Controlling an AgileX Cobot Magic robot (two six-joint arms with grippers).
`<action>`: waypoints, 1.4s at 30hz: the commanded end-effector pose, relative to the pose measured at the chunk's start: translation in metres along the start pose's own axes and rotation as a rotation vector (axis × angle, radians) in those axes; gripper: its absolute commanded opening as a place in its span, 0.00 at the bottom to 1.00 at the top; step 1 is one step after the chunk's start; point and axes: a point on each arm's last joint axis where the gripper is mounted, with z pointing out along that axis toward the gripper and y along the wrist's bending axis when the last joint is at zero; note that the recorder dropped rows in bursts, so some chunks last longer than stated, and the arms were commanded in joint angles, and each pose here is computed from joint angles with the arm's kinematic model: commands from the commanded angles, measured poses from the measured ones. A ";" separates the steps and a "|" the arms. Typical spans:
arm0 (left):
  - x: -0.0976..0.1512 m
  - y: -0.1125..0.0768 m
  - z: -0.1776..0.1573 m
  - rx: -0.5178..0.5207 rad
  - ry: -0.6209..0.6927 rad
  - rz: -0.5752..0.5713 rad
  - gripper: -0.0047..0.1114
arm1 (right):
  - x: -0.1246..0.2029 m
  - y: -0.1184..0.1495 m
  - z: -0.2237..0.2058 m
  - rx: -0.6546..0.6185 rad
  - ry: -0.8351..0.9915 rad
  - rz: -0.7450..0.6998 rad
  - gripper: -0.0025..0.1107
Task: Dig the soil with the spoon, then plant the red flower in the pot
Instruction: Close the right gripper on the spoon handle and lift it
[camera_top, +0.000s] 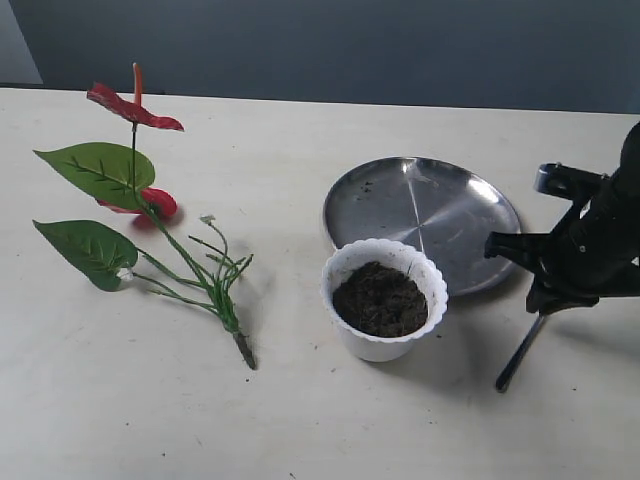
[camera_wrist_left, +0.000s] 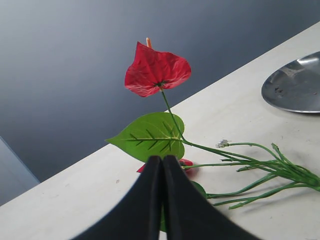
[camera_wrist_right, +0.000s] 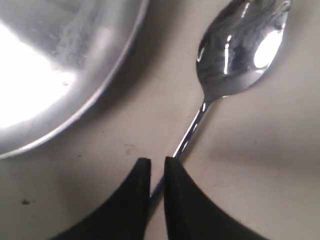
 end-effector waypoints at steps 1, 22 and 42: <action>-0.002 0.000 0.000 0.005 -0.017 -0.013 0.05 | -0.002 0.000 0.013 0.011 0.022 -0.005 0.36; -0.002 0.000 0.000 0.005 -0.020 -0.013 0.05 | -0.008 -0.005 0.014 0.069 -0.043 0.004 0.20; -0.002 0.000 0.000 0.005 -0.018 -0.013 0.05 | -0.009 -0.006 0.018 0.074 -0.041 0.018 0.34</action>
